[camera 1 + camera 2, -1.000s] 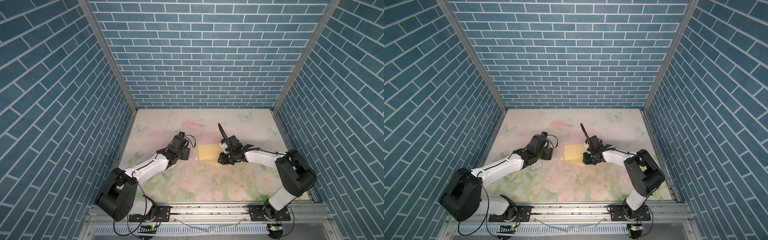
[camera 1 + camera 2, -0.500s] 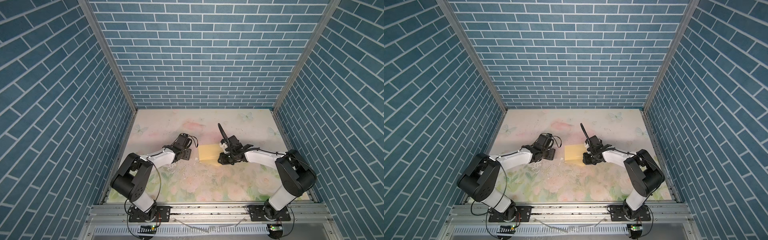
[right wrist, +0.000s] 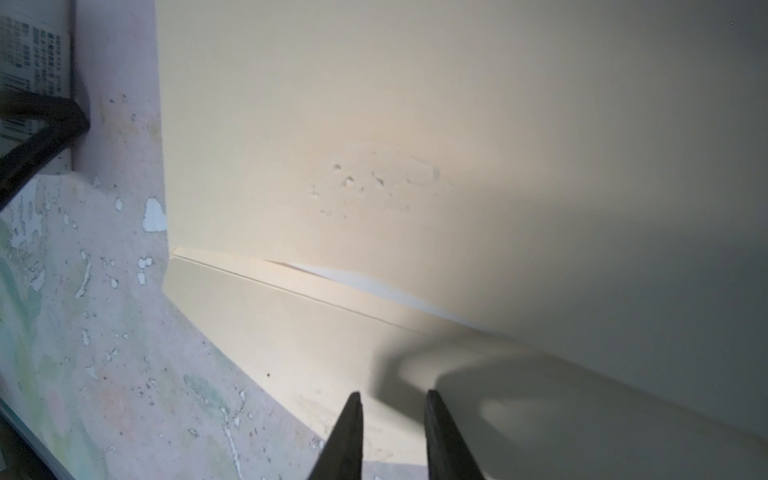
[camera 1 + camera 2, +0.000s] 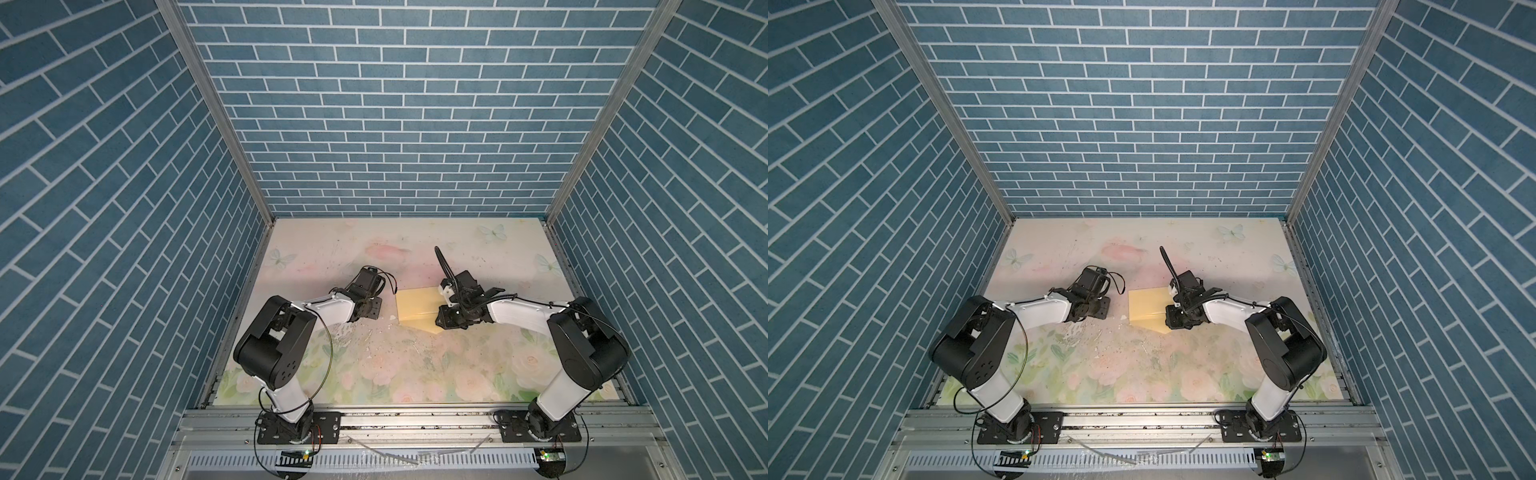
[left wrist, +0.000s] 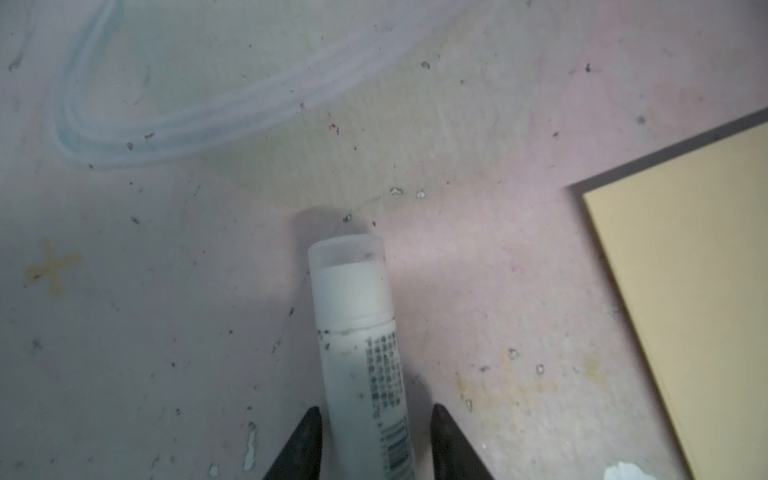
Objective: Place the letter into the envelope and seal it
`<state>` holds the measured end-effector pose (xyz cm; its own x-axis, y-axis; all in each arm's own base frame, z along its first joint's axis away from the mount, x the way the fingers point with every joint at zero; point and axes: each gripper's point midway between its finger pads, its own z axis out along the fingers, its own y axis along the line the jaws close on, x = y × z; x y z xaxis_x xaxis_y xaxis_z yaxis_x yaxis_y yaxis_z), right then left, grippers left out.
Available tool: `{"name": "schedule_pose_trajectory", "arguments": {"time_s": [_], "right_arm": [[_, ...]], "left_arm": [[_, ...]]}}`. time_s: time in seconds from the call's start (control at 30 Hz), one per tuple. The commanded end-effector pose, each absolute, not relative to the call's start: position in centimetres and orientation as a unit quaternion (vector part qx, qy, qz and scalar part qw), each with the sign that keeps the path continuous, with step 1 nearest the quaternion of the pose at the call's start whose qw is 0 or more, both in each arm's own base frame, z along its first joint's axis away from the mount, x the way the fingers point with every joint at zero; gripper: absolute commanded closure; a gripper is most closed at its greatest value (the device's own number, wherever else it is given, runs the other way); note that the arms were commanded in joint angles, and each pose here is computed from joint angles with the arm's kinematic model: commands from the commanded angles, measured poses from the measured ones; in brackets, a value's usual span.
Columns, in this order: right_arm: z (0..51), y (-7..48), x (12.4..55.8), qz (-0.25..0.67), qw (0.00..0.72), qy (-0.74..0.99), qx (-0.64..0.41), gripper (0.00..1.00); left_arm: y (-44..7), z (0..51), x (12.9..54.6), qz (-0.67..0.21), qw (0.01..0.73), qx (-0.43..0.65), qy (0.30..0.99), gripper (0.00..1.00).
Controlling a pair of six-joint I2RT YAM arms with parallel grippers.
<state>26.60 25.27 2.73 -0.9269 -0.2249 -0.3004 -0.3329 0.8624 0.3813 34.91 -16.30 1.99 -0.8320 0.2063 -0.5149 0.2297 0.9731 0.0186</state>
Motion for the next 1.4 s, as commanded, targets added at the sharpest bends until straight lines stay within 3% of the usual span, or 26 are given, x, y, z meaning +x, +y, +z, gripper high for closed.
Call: {"name": "schedule_pose_trajectory", "arguments": {"time_s": [0.0,0.1,0.3,0.47,0.77,1.07,1.37], "right_arm": [[2.9,25.6,27.1,0.210,0.127,0.956,-0.161,0.72],[3.0,25.6,27.1,0.210,0.127,0.956,-0.161,0.72],[3.6,25.8,27.4,0.214,0.132,0.954,-0.162,0.68],[6.0,26.3,28.3,0.220,0.160,0.946,-0.173,0.58],[15.2,26.4,29.9,0.238,0.272,0.911,-0.200,0.28],[24.4,28.5,29.0,0.325,0.328,0.855,-0.236,0.24],[26.5,32.2,28.5,0.406,0.296,0.830,-0.242,0.24]], "left_arm": [[-16.2,1.5,35.4,-0.021,0.263,0.112,0.958,0.62],[-16.2,1.0,35.3,-0.021,0.256,0.112,0.960,0.67],[-16.3,0.8,35.4,-0.028,0.255,0.111,0.960,0.88],[-17.6,3.0,35.8,-0.065,0.290,0.135,0.945,0.96],[-21.0,10.7,35.3,-0.172,0.415,0.210,0.868,1.00],[-22.8,17.0,32.1,-0.255,0.552,0.282,0.742,1.00],[-23.7,18.7,29.8,-0.285,0.607,0.319,0.670,1.00]]}}
